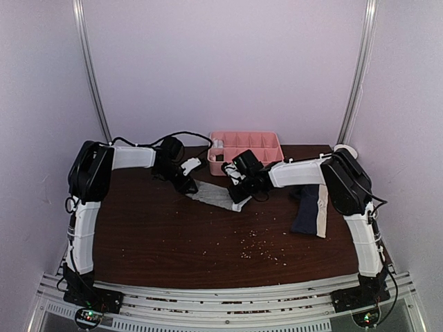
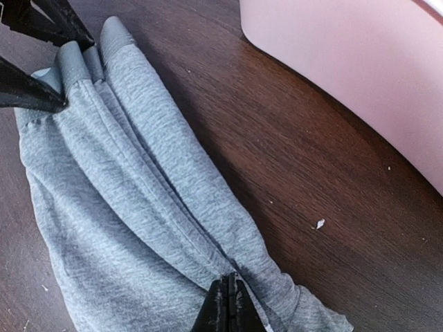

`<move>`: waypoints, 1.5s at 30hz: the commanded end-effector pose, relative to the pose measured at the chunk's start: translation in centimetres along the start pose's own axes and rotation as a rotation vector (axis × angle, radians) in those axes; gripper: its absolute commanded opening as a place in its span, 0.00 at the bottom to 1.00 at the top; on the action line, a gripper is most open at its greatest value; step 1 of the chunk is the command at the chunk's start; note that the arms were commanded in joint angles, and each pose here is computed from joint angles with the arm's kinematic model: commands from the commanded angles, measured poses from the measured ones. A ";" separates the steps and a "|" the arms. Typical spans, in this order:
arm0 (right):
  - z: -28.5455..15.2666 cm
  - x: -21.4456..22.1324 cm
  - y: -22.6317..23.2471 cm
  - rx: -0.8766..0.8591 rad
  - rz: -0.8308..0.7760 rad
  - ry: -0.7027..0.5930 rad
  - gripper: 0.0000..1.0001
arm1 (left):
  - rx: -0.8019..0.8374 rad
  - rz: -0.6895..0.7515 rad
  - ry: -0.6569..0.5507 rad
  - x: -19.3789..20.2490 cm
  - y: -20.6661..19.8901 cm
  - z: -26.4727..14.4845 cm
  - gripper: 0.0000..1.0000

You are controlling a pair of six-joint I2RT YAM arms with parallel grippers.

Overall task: Roll the underwear
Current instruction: Adjust the underwear at the center of the board, then rotate the underwear at the center of the board.

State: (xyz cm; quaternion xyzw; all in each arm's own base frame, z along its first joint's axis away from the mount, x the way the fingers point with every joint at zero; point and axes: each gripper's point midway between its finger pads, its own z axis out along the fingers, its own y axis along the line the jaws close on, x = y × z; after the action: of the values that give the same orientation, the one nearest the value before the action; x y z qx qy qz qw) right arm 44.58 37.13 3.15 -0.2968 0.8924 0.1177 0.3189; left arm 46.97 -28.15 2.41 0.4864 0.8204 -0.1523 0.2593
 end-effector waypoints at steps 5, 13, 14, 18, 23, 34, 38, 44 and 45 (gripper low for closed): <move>0.9 6.0 -0.9 0.027 -0.020 0.198 0.03 | -0.105 0.002 0.211 5.6 2.2 1.4 0.55; -1.8 3.5 1.6 -0.013 -0.012 0.132 0.20 | -0.142 0.003 0.033 -1.5 3.1 -3.7 0.84; -2.4 2.8 1.9 -0.017 -0.007 0.112 0.23 | -0.152 0.001 0.016 -2.3 3.2 -4.3 0.86; -5.1 -0.4 2.4 -0.036 0.026 0.021 0.34 | -0.185 -0.010 -0.032 -4.2 3.7 -6.4 0.95; -7.3 -2.9 1.9 -0.009 0.050 -0.040 0.44 | -0.221 -0.011 -0.069 -5.5 4.1 -7.9 0.98; -6.3 0.1 -2.1 0.049 0.129 0.018 0.50 | -0.178 0.017 -0.097 -4.0 1.0 -10.4 0.98; -5.1 1.5 -1.2 -0.034 0.150 0.050 0.56 | -0.171 0.038 -0.108 -2.5 -0.6 -11.1 0.98; -4.3 2.9 0.3 -0.121 0.160 0.084 0.57 | -0.117 0.055 -0.117 -1.2 -2.8 -11.3 0.98; -4.5 3.0 0.8 -0.150 0.162 0.080 0.56 | -0.113 0.057 -0.118 -1.0 -3.0 -11.3 0.98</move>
State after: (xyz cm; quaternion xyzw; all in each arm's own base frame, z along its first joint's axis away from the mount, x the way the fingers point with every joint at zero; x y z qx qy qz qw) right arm 41.82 33.09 5.57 -0.2386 0.9203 0.1467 0.2731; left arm 42.02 -23.97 10.88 0.4708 0.8192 -0.1095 0.3087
